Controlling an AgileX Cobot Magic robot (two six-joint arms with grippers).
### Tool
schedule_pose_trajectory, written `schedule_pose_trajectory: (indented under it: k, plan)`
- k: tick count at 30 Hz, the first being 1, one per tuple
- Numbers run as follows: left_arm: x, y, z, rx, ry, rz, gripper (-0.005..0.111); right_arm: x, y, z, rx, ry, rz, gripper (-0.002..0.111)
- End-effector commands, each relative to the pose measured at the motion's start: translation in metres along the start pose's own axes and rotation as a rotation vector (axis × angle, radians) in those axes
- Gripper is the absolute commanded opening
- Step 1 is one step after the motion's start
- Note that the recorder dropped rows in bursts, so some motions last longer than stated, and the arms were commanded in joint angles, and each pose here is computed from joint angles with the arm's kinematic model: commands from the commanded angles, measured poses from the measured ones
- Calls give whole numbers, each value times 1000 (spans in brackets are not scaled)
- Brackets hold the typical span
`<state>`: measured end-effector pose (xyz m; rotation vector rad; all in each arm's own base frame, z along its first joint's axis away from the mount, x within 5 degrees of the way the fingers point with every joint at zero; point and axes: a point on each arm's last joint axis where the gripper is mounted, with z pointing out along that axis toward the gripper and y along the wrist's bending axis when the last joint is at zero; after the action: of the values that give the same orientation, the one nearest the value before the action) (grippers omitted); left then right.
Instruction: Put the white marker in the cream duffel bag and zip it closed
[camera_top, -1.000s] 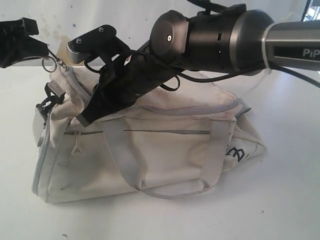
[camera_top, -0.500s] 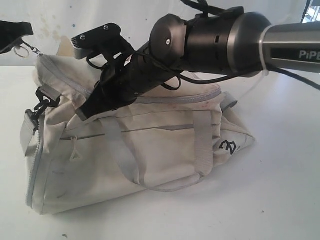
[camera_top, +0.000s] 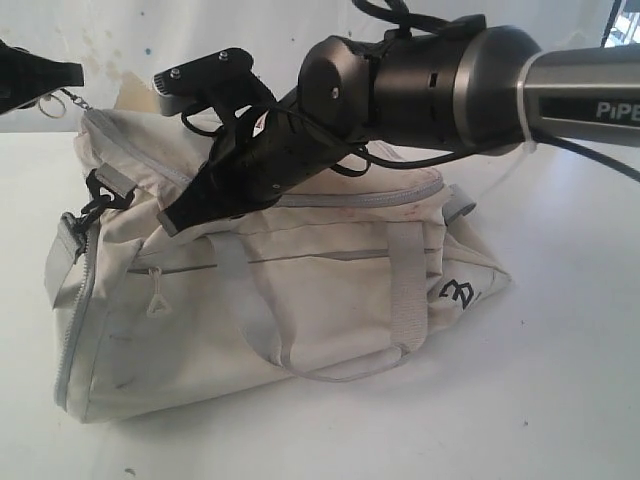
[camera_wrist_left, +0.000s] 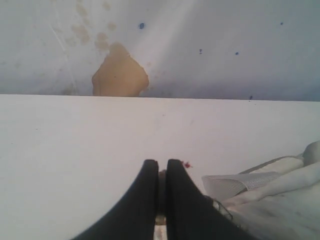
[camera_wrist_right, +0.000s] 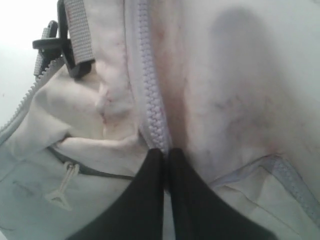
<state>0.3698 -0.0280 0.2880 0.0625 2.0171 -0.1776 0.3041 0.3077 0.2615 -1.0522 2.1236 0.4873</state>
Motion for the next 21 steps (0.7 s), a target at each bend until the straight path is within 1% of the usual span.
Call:
schedule_pose_trajectory:
  k: [1,3,5,8,11,12,14,16,18,21]
  plan:
    - [-9,10,-3,-65,-46,-1,2,4,-3,1,11,17,16,0]
    - [-9,9,-2,-58,-43,-1,11,4,-3,1,10,16,18,2]
    - [-9,9,-2,-58,-43,-1,24,4,-3,1,10,16,18,6]
    - [-9,10,-3,-61,-44,-1,43,3,-3,1,11,12,18,18]
    - [-9,10,-3,-60,-45,0,57,2,-3,1,11,3,25,30]
    - [-10,9,-4,-58,-47,0,60,2,-3,0,12,0,25,33]
    - [-12,8,-7,-49,-52,1,65,0,-3,-1,12,-8,74,40]
    - [-15,7,-10,-48,-63,-7,67,-1,-3,-4,11,-13,135,43]
    - [-20,5,-18,-39,-84,-29,67,-3,-2,-9,8,-13,195,45]
    - [-29,2,-31,-15,-113,-65,67,-4,0,-16,4,3,238,45]
